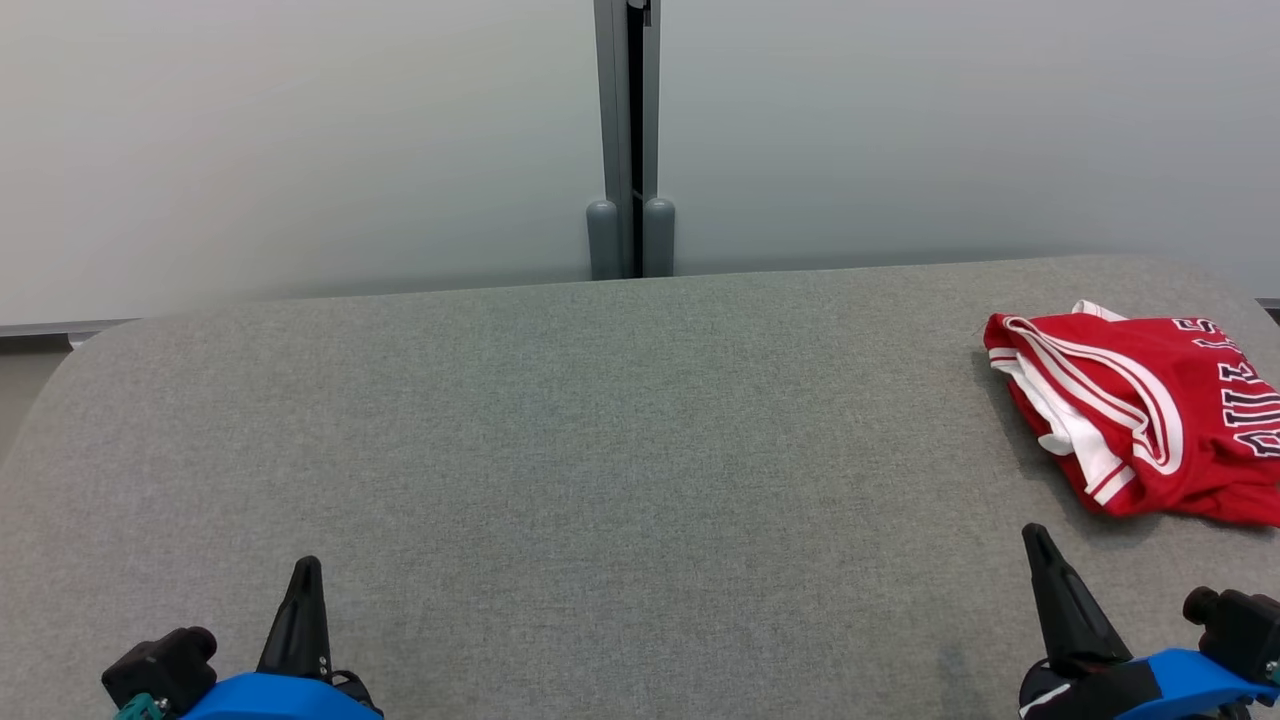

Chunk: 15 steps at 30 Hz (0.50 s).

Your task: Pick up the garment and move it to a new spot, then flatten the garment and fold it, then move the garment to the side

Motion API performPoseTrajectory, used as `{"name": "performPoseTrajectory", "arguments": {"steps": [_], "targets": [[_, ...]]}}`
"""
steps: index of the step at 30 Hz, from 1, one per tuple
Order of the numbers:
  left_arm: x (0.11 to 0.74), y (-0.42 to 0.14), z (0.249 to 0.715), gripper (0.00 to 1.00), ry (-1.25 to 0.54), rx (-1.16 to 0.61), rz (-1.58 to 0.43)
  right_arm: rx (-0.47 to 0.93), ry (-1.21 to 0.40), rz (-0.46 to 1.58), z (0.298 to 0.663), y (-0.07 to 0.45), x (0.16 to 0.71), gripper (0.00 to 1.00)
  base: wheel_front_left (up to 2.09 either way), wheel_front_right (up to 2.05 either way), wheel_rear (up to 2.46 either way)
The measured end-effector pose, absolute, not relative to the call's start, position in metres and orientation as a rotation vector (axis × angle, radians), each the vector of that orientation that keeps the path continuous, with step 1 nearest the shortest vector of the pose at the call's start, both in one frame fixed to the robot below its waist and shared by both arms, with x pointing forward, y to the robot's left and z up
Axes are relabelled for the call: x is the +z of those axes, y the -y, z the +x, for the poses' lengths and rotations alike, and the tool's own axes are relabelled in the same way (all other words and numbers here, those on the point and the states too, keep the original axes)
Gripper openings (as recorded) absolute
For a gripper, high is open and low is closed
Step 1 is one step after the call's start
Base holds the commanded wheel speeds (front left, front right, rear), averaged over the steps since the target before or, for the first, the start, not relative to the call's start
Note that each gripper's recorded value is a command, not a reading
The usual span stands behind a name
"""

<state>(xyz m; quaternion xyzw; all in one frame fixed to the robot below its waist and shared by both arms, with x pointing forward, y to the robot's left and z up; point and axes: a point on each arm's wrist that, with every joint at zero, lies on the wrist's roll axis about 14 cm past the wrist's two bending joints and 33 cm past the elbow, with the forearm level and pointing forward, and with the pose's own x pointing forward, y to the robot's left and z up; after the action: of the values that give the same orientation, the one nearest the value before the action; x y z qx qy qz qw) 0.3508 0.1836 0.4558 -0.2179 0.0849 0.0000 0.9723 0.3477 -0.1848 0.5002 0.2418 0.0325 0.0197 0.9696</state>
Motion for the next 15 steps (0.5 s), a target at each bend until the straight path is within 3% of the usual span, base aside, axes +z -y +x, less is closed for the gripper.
{"name": "performPoseTrajectory", "arguments": {"steps": [15], "targets": [[0.4609, -0.1878, 0.3594, 0.0, -0.174, 0.037, -0.679, 0.031, -0.061, 0.718, 0.3562, 0.1868, 0.5008, 0.0, 0.0, 0.0, 0.0]]}}
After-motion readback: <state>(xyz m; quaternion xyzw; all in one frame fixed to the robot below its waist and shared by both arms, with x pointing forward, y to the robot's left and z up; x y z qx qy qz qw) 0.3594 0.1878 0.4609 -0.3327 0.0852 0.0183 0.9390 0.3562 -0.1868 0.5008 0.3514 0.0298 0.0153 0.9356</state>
